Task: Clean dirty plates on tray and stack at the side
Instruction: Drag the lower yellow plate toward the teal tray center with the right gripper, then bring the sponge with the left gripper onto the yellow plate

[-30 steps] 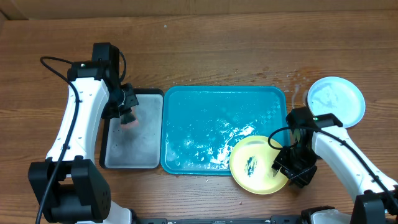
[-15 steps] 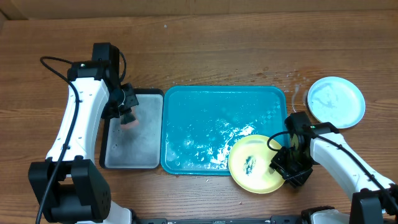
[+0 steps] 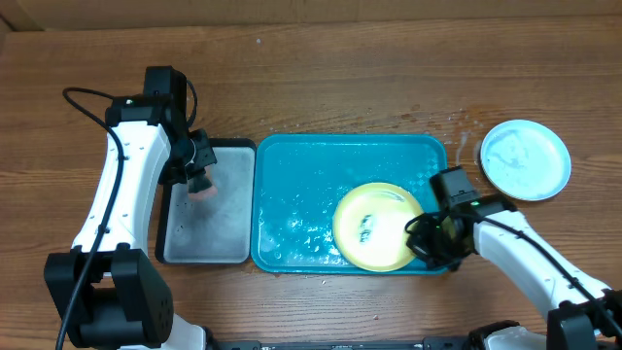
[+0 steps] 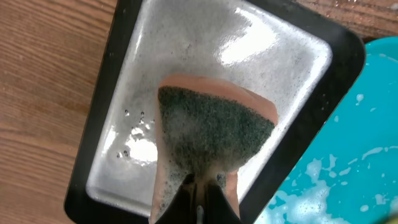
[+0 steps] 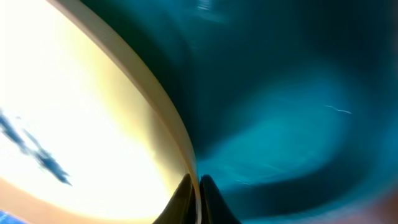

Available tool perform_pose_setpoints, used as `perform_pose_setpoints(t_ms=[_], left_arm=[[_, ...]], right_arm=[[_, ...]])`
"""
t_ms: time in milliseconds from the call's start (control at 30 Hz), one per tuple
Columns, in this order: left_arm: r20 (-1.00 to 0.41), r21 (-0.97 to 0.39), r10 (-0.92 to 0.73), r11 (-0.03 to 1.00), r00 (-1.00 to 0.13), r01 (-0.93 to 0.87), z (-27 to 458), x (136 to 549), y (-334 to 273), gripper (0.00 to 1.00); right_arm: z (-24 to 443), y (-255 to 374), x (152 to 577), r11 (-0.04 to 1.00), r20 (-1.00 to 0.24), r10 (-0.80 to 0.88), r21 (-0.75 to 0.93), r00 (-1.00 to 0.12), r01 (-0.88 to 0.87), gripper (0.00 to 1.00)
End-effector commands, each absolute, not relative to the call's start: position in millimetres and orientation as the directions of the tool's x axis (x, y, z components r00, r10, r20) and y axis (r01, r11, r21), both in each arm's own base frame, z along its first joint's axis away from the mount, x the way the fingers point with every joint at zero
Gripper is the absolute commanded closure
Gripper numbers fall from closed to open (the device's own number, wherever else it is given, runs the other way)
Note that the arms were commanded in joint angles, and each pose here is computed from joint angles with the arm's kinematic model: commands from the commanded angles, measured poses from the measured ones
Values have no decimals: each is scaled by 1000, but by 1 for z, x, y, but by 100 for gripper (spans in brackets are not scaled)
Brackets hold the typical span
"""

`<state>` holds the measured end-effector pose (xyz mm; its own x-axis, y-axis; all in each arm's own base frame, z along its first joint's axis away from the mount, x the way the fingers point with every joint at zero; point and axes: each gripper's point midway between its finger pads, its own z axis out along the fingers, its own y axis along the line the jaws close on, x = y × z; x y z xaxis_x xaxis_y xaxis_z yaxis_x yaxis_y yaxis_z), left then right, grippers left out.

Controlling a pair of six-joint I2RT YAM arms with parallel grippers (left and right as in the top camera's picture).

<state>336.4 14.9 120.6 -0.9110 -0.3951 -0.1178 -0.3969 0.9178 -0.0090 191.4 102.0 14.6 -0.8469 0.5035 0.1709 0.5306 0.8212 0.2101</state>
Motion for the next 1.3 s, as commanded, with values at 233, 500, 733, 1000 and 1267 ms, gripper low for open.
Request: perform_pose_setpoints(t_ms=[233,500,733,1000,1267], left_arm=[[-98,55,-267,960,-959,-274,83,344,20,96],[30,85,-218,973,-976,-215,18,330,20,96],[122,103,-218,973,-968,-206,-20,322,19,96],[72,75,-225,973,-972,-220,-3,330,16,96],[-84,-19,-212,977,-974,-211,61,340,3,96]], right_arm=[[28,158,226,862,-3,234,464,-972,206,96],[31,162,237,860,-59,211,486,-976,157,96],[30,160,238,866,-68,205,477,-976,149,96],[29,159,239,872,-81,201,469,-976,141,96],[28,151,252,885,-134,245,436,-960,165,96]])
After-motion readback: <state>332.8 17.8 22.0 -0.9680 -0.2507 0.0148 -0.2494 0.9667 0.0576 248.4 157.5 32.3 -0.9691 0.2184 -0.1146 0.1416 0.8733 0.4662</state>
